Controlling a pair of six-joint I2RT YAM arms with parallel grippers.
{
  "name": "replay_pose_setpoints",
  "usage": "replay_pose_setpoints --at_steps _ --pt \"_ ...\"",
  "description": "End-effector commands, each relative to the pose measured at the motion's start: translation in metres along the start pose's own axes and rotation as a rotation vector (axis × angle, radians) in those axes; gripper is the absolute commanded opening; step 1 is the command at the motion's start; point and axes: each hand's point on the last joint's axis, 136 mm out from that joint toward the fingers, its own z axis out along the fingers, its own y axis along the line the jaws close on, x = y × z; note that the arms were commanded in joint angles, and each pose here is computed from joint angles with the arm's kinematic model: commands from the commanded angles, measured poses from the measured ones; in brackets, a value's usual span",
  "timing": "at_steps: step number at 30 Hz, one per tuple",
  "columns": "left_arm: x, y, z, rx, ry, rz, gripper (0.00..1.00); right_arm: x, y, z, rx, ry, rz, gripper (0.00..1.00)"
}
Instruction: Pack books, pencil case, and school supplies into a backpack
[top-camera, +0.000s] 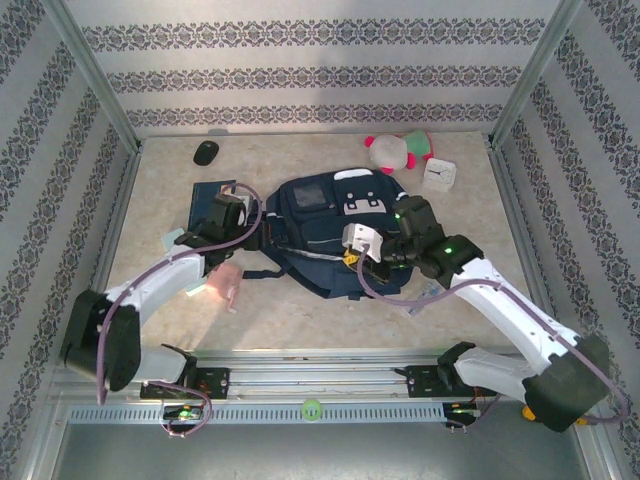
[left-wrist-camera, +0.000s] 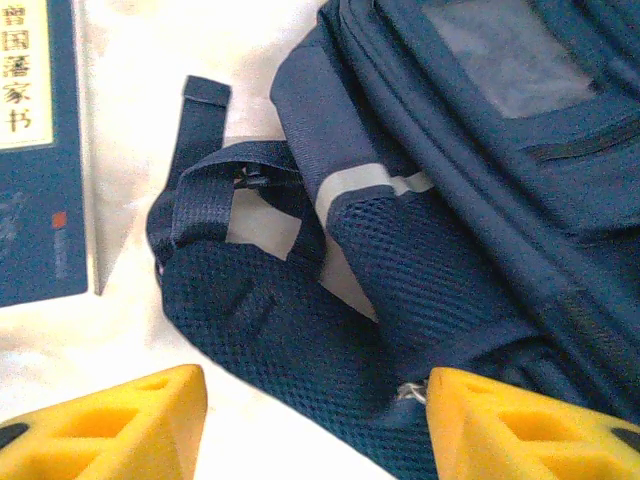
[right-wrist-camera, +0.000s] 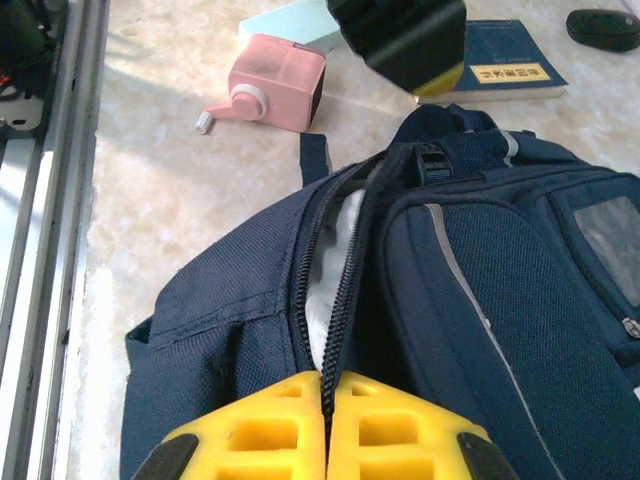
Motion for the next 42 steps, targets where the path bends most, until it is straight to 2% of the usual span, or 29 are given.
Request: replay_pose_setpoints --at_steps 1,2,4,6,9,10,11,18,22,30,35,42 --pt "-0.011 0.013 -0.035 -0.053 -0.026 -0.111 0.68 -0.034 -0.013 -0.001 0.029 -0.059 0.014 0.29" --pt "-0.013 0.018 -0.042 -0.059 -0.020 -0.132 0.68 -0.038 -0.009 -0.006 0.018 -0.044 0.057 0.43" --pt "-0.013 0.031 -0.053 -0.070 0.002 -0.173 0.69 -0.044 -0.007 -0.014 0.038 -0.028 0.153 0.57" --pt "-0.014 0.039 -0.059 -0.059 0.020 -0.208 0.69 -0.051 -0.012 -0.020 0.085 -0.033 0.273 0.62" --pt "-0.018 0.052 -0.064 -0.043 0.056 -0.235 0.66 -0.068 -0.008 -0.019 0.075 -0.061 0.388 0.68" --pt "-0.019 0.055 -0.065 -0.034 0.070 -0.240 0.65 -0.073 -0.005 -0.015 0.072 -0.057 0.413 0.95" --pt "-0.022 0.060 -0.065 -0.037 0.079 -0.252 0.66 -0.078 -0.005 -0.011 0.078 -0.053 0.434 0.98" --pt "-0.033 0.102 -0.051 -0.055 0.159 -0.351 0.67 -0.114 -0.013 0.033 0.084 -0.062 0.712 0.98" --pt "-0.043 0.127 -0.035 -0.059 0.162 -0.406 0.60 -0.120 -0.028 0.067 0.132 -0.009 0.859 0.98" --pt "-0.046 0.175 0.011 -0.092 0.214 -0.496 0.60 -0.137 -0.038 0.147 0.003 0.078 1.150 0.98" --pt "-0.045 0.191 0.041 -0.074 0.246 -0.532 0.53 -0.123 -0.059 0.186 0.079 0.054 1.243 0.98" --pt "-0.051 0.212 0.068 -0.088 0.267 -0.522 0.47 -0.128 -0.068 0.243 0.028 0.014 1.241 0.98"
